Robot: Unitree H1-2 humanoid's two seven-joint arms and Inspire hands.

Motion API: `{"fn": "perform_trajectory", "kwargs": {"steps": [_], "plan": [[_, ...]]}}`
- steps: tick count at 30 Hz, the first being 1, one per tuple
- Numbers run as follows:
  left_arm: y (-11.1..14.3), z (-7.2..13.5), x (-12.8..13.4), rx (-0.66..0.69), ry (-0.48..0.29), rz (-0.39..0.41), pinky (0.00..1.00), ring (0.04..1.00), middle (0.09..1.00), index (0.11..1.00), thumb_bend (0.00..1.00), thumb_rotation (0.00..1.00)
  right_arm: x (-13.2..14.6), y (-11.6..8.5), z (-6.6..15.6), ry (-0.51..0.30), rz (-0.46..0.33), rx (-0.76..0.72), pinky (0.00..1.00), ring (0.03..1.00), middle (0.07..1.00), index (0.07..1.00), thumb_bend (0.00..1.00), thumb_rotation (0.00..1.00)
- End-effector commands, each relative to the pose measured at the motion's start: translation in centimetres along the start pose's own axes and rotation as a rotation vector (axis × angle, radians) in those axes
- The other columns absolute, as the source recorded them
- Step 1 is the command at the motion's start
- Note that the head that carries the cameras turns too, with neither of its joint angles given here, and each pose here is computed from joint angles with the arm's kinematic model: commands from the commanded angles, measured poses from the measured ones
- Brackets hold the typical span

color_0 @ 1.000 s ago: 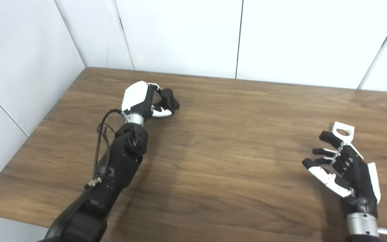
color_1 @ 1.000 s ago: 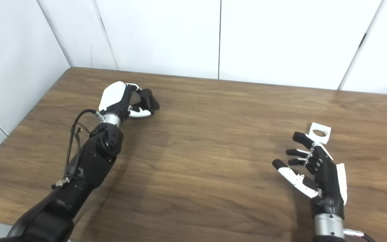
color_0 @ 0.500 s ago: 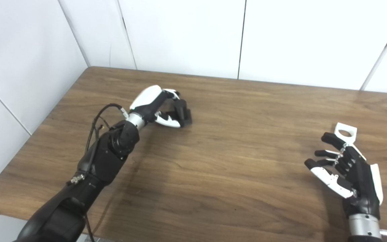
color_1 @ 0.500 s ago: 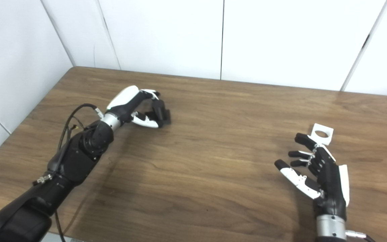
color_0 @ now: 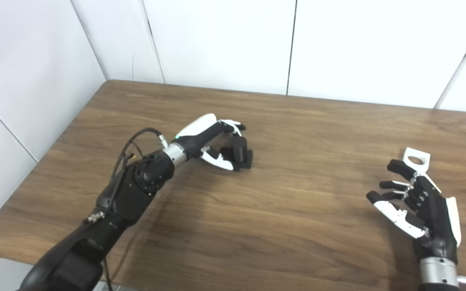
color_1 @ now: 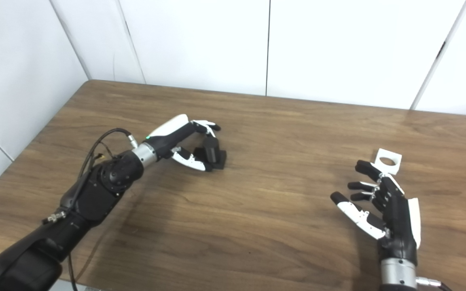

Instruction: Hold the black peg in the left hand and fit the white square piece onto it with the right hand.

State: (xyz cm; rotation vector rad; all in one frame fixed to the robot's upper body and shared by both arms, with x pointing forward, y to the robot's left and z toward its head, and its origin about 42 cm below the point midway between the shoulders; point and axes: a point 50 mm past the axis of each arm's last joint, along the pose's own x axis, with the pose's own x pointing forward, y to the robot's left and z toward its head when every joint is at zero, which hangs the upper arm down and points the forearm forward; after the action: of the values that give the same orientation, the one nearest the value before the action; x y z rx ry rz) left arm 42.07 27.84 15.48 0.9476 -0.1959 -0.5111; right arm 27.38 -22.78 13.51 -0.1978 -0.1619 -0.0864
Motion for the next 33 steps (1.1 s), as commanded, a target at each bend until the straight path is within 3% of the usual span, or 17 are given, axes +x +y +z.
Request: {"fn": "perform_trajectory", "kwargs": {"steps": [1,15,33], "plan": [[-1.0,0.9,0.2,0.024,-0.047,-0.056,0.83,0.909,0.864,0.493,0.52,0.07,0.2,0.2,1.0,-0.042,-0.01,0.018,0.5,0.613,0.761,0.74,0.74,0.25],[-5.9,4.8,0.2,-0.006,-0.257,-0.132,0.83,0.914,0.859,0.492,0.52,0.08,0.5,0.2,1.5,-0.055,-0.016,0.012,0.5,0.615,0.77,0.738,0.73,0.24],[-10.8,9.0,0.1,-0.038,-0.395,-0.243,0.84,0.911,0.859,0.493,0.52,0.08,0.4,0.3,2.6,-0.065,-0.03,0.011,0.51,0.625,0.771,0.746,0.72,0.23]]}}
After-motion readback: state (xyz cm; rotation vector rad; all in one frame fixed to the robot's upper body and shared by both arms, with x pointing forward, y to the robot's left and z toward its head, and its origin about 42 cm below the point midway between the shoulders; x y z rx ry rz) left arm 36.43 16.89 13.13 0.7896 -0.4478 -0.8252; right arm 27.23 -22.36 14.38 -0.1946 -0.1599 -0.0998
